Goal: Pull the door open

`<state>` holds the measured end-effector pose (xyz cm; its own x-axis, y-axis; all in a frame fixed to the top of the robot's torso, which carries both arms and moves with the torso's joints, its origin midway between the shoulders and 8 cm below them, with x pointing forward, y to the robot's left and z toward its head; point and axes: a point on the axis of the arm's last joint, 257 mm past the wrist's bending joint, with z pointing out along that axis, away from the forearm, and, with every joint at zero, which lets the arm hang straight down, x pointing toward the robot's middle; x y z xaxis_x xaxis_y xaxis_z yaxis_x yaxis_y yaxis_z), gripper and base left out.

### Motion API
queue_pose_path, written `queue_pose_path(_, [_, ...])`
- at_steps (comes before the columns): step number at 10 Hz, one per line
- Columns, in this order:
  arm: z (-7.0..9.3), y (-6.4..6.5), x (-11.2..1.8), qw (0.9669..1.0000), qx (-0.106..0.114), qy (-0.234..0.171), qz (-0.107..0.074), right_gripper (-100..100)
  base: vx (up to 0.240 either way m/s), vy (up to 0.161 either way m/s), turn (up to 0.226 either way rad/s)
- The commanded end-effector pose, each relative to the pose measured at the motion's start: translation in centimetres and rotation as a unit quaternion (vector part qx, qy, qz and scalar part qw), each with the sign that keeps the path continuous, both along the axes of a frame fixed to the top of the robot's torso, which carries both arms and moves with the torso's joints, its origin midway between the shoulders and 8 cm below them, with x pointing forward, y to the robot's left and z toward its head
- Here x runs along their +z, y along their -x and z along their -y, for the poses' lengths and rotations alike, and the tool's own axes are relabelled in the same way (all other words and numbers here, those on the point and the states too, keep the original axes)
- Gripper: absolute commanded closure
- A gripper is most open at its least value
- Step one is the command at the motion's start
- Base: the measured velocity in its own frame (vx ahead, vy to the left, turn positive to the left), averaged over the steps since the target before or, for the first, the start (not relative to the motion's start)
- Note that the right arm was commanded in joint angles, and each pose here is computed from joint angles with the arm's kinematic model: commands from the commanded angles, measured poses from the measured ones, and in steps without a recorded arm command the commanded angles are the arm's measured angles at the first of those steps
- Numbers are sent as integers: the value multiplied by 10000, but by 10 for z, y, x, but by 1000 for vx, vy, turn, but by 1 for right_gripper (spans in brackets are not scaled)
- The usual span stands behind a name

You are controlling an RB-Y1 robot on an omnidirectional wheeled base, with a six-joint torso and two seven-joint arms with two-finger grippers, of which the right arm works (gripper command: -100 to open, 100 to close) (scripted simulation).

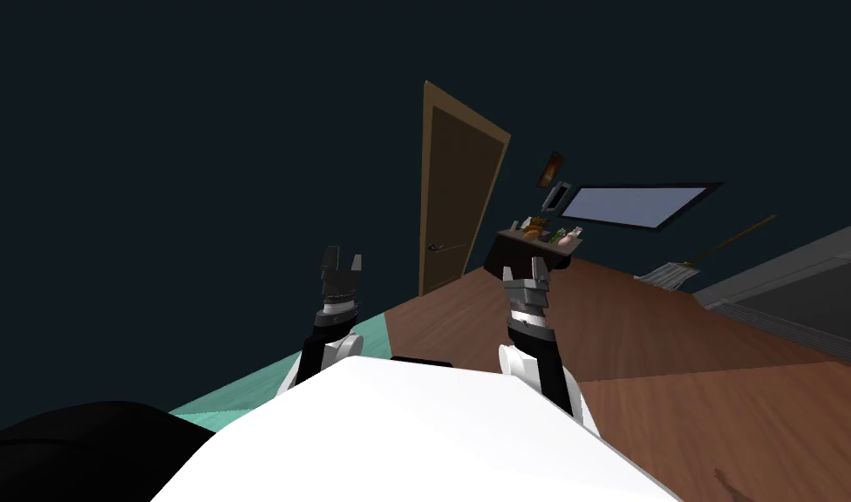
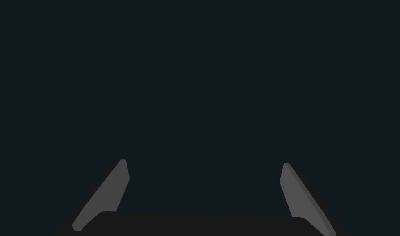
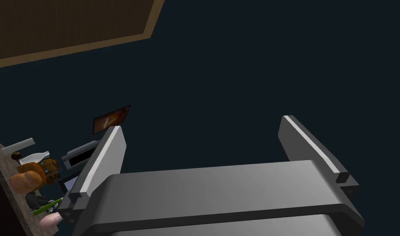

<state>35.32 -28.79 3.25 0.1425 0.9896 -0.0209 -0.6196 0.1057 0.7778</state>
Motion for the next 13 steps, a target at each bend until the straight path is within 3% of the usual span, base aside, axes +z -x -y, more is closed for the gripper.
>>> queue_pose_path(1, [-1,-7,-10,9999,59,1,-82,-100,67,-89,116])
queue_pose_path(4, [-3,-17,-25,9997,141,0,-202,-100,69,4,66])
queue_pose_path(12, [-9,-53,-89,9965,446,0,-704,-100,83,-24,100])
queue_pose_path(13, [-9,-54,-91,9963,443,-5,-732,-100,65,-16,36])
